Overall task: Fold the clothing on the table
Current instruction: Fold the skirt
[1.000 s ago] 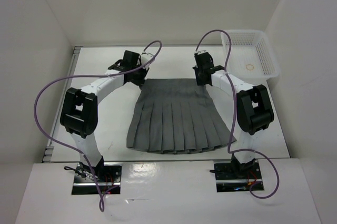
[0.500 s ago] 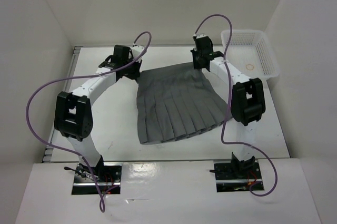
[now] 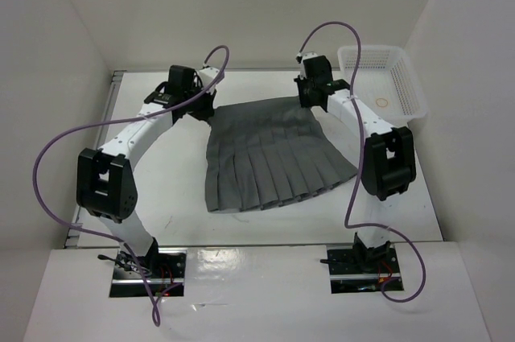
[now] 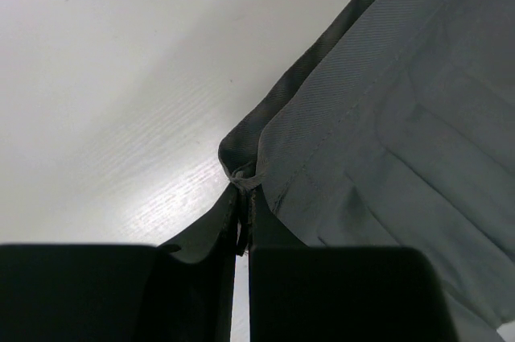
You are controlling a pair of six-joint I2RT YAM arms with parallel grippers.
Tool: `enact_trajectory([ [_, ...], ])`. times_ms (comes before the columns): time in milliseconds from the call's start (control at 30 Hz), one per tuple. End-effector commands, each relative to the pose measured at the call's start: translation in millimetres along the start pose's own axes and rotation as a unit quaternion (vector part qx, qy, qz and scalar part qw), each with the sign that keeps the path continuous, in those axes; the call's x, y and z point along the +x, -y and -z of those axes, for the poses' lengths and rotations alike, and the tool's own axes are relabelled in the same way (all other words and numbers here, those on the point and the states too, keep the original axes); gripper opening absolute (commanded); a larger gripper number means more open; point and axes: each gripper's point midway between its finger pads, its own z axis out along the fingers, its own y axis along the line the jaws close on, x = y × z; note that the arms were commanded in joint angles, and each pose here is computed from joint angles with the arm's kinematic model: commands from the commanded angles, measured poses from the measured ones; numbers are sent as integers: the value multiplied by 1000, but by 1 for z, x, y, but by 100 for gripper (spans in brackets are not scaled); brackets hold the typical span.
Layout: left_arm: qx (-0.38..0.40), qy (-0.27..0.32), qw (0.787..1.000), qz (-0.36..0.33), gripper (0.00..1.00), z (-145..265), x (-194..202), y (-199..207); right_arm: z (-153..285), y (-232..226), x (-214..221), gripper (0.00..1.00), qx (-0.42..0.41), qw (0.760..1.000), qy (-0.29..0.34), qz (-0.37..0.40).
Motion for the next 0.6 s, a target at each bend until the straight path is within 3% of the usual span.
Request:
enact_trajectory([
  [0,-19,-25,999,-25,0,32,17,-11,39,38,-6,0,42,999,7,30],
  [200,6,-53,997,-51,0,53,34,1,74,35,-1,0,11,996,4,86],
  [367,91,-92,989,-76,2,71,57,40,89,31,34,0,-28,988,-58,143],
  [567,195,-158,962,-108,6,96,92,95,106,24,89,0,-91,961,-146,216],
])
